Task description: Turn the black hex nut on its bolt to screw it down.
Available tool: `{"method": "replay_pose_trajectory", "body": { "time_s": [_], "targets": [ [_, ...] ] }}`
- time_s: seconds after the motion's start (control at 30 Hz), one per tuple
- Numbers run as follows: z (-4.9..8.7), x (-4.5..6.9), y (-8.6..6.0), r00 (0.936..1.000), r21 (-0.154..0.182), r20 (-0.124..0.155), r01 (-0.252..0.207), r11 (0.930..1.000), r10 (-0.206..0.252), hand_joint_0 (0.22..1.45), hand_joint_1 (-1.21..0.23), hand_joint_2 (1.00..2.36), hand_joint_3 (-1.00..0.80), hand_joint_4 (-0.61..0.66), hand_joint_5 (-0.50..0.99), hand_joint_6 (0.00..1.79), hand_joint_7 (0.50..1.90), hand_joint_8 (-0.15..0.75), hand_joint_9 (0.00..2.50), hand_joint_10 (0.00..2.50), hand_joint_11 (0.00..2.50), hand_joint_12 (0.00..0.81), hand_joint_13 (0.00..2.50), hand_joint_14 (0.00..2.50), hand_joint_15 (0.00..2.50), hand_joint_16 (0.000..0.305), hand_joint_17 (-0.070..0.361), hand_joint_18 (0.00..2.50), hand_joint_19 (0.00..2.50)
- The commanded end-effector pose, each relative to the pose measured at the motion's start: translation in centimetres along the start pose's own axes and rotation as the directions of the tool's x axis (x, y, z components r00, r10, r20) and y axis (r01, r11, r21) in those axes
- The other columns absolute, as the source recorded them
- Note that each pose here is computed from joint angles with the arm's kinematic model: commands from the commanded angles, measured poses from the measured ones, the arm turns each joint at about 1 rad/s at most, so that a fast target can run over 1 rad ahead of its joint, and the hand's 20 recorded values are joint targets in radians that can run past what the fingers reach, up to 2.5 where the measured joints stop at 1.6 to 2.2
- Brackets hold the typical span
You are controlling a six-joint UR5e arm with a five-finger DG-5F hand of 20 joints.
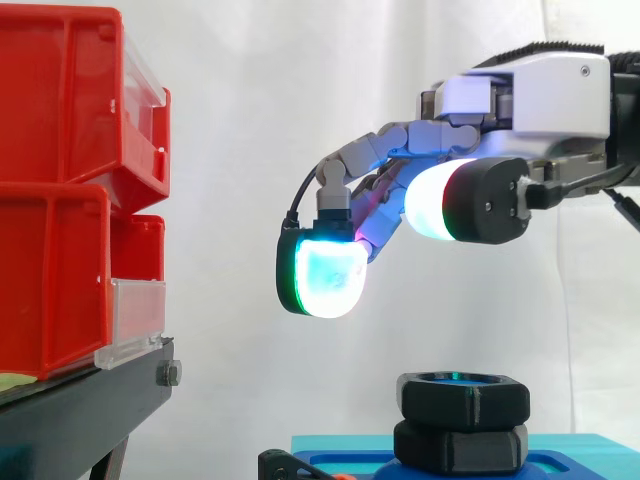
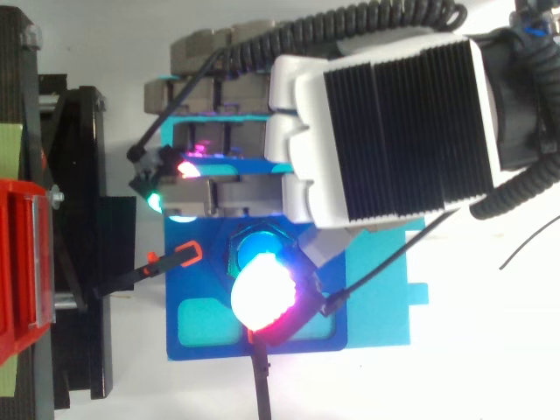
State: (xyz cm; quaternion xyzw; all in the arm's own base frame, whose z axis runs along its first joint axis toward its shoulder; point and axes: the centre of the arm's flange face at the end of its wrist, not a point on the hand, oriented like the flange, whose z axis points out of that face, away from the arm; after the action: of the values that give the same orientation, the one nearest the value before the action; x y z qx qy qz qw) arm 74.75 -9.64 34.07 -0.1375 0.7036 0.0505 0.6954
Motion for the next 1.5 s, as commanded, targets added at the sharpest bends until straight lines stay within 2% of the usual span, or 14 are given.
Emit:
{"method": "replay_pose_trajectory", "body": {
  "time_s": [0.0,0.03,0.1,0.17,0.4,0.5,0.7,0.77,0.87,0.97,1.13,1.23,1.47],
  "targets": [
    [0.4,-0.4,1.6,0.9997,-0.026,-0.023,-0.008,0.9996,0.007,0.54,-0.19,1.00,-0.50,0.17,-0.05,0.50,0.98,0.252,0.91,0.00,0.07,0.306,0.67,0.00,0.07,0.041,0.091,0.58,0.38],
    [0.4,-0.4,1.6,0.9997,-0.026,-0.023,-0.008,0.9996,0.007,0.54,-0.19,1.00,-0.50,0.17,-0.05,0.50,0.97,0.252,0.91,0.00,0.07,0.307,0.67,0.00,0.08,0.041,0.092,0.58,0.38],
    [1.1,-0.7,3.3,0.9997,-0.049,-0.022,-0.007,0.9988,0.006,0.54,-0.19,1.00,-0.50,0.17,-0.05,0.50,0.97,0.252,0.91,0.00,0.07,0.308,0.67,0.00,0.07,0.041,0.092,0.58,0.38],
    [1.3,-0.7,4.0,0.9997,-0.057,-0.022,-0.007,0.9984,0.006,0.54,-0.19,1.00,-0.50,0.17,-0.05,0.50,0.97,0.251,0.91,0.00,0.07,0.309,0.66,0.00,0.07,0.041,0.092,0.57,0.37],
    [1.8,-0.9,5.4,0.9998,-0.077,-0.022,-0.007,0.9970,0.005,0.54,-0.19,1.00,-0.50,0.15,-0.06,0.50,0.95,0.252,0.91,0.00,0.07,0.312,0.66,0.00,0.06,0.041,0.093,0.57,0.37],
    [1.9,-0.8,6.2,0.9995,-0.088,-0.029,-0.009,0.9960,0.006,0.54,-0.19,1.00,-0.50,0.15,-0.05,0.50,0.96,0.252,0.91,0.00,0.07,0.312,0.66,0.00,0.06,0.041,0.093,0.57,0.37],
    [1.9,0.1,7.4,0.9989,-0.106,-0.047,-0.013,0.9943,0.008,0.54,-0.19,1.00,-0.50,0.14,-0.05,0.50,0.97,0.252,0.92,0.00,0.07,0.318,0.65,0.00,0.05,0.041,0.093,0.56,0.37],
    [1.9,0.8,8.0,0.9982,-0.115,-0.058,-0.016,0.9933,0.009,0.54,-0.19,1.00,-0.50,0.14,-0.05,0.50,0.97,0.255,0.92,0.00,0.07,0.318,0.65,0.00,0.05,0.042,0.094,0.56,0.36],
    [2.0,1.3,8.6,0.9984,-0.116,-0.055,-0.015,0.9932,0.008,0.54,-0.19,1.00,-0.50,0.13,-0.05,0.50,0.98,0.252,0.92,0.00,0.07,0.319,0.64,0.00,0.05,0.041,0.093,0.55,0.36],
    [1.9,1.5,8.6,0.9983,-0.116,-0.057,-0.015,0.9931,0.008,0.54,-0.19,1.00,-0.50,0.13,-0.04,0.50,1.00,0.255,0.92,0.00,0.07,0.321,0.64,0.00,0.05,0.041,0.093,0.55,0.36],
    [1.6,1.7,7.8,0.9981,-0.107,-0.061,-0.015,0.9941,0.008,0.54,-0.19,1.00,-0.50,0.12,-0.03,0.50,1.04,0.257,0.92,0.00,0.07,0.320,0.64,0.00,0.05,0.041,0.093,0.55,0.36],
    [1.4,1.8,7.5,0.9974,-0.106,-0.071,-0.016,0.9943,0.009,0.54,-0.19,1.00,-0.50,0.11,-0.03,0.50,1.08,0.256,0.92,0.00,0.07,0.319,0.64,0.00,0.05,0.041,0.092,0.55,0.36],
    [1.2,2.2,6.6,0.9977,-0.092,-0.068,-0.011,0.9957,0.005,0.54,-0.21,1.00,-0.50,0.11,-0.01,0.50,1.14,0.256,1.01,0.00,0.10,0.304,0.71,0.00,0.07,0.040,0.089,0.60,0.37]
  ]
}}
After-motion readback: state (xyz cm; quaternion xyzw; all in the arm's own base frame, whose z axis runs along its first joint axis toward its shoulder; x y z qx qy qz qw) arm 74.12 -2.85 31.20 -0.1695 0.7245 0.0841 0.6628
